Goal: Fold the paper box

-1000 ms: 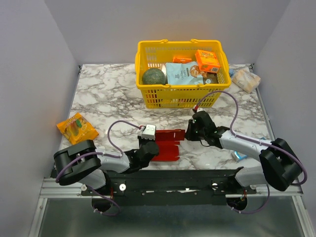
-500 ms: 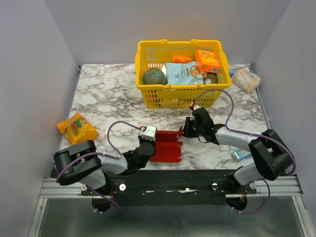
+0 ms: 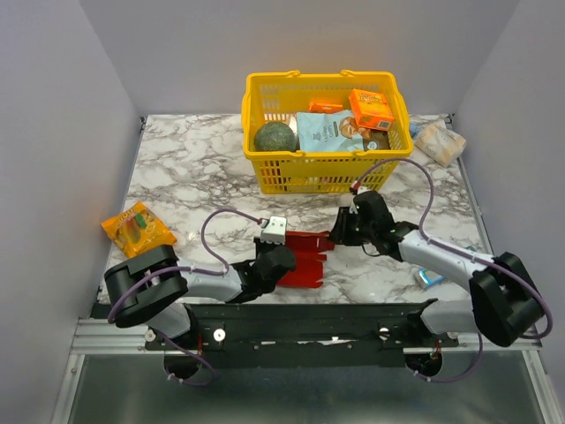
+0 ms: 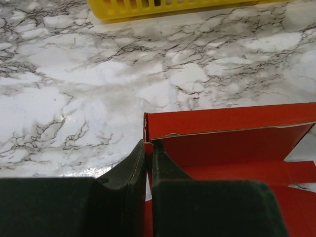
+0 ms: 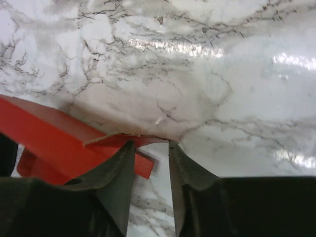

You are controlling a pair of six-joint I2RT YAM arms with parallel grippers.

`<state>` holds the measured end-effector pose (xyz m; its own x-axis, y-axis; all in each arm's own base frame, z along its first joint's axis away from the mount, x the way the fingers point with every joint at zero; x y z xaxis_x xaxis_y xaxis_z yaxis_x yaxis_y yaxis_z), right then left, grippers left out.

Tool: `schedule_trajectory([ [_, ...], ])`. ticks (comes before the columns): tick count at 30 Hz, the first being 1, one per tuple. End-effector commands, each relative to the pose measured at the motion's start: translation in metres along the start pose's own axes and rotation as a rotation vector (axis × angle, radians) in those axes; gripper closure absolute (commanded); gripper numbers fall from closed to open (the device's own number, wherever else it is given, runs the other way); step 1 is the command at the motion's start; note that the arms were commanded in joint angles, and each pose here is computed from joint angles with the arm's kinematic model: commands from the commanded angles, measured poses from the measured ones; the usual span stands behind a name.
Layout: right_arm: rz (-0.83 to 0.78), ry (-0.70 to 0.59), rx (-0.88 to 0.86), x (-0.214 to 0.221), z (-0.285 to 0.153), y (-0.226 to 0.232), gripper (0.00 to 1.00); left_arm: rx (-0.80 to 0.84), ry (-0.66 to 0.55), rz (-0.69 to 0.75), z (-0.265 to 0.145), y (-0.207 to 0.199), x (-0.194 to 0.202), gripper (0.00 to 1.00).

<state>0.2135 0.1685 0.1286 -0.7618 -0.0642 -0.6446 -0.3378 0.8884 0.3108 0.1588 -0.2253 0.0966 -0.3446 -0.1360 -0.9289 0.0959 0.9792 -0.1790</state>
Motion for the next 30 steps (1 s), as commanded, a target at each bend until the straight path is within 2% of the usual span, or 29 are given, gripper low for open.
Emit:
schedule_trajectory([
  [1,0.098,0.056,0.088,0.019,-0.032,-0.005,0.54,-0.115,0.023,0.043,0.001,0.013,0.010,1.00],
  [6,0.169,-0.038,0.015,0.008,-0.068,0.007,0.33,-0.128,0.015,0.042,0.002,0.013,0.010,1.00],
  [9,0.219,-0.062,-0.099,-0.001,-0.081,0.021,0.30,-0.128,0.009,0.041,0.003,0.012,0.010,1.00],
  [12,0.276,-0.057,-0.251,-0.012,-0.089,0.037,0.31,-0.134,0.005,0.042,0.004,0.012,0.011,1.00],
  [16,0.333,-0.043,-0.322,-0.019,-0.086,0.046,0.31,-0.127,0.002,0.032,0.003,0.011,0.012,1.00],
  [17,0.339,-0.037,-0.311,-0.020,-0.082,0.046,0.32,-0.123,0.002,0.030,0.003,0.011,0.012,1.00],
  [21,0.303,-0.065,-0.278,-0.031,-0.075,0.046,0.51,-0.116,0.001,0.032,0.003,0.009,0.012,1.00],
  [23,0.266,-0.091,-0.253,-0.038,-0.073,0.045,0.52,-0.114,0.000,0.033,0.003,0.009,0.012,1.00],
  [30,0.215,-0.057,-0.171,-0.038,-0.046,0.037,0.52,-0.115,-0.002,0.034,0.003,0.008,0.012,1.00],
])
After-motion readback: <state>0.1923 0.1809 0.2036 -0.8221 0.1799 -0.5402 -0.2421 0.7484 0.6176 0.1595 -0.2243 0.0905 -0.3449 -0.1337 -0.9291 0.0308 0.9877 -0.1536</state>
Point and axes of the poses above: each gripper's point midway between its finger pads, its own z axis out along the fingers, its own y axis along the line the jaws close on, x = y × z, the point moved 10 cm from there along -z, back along the fingers, and after that the axes turned 9 degrees about -z, right-handed, at the moved point
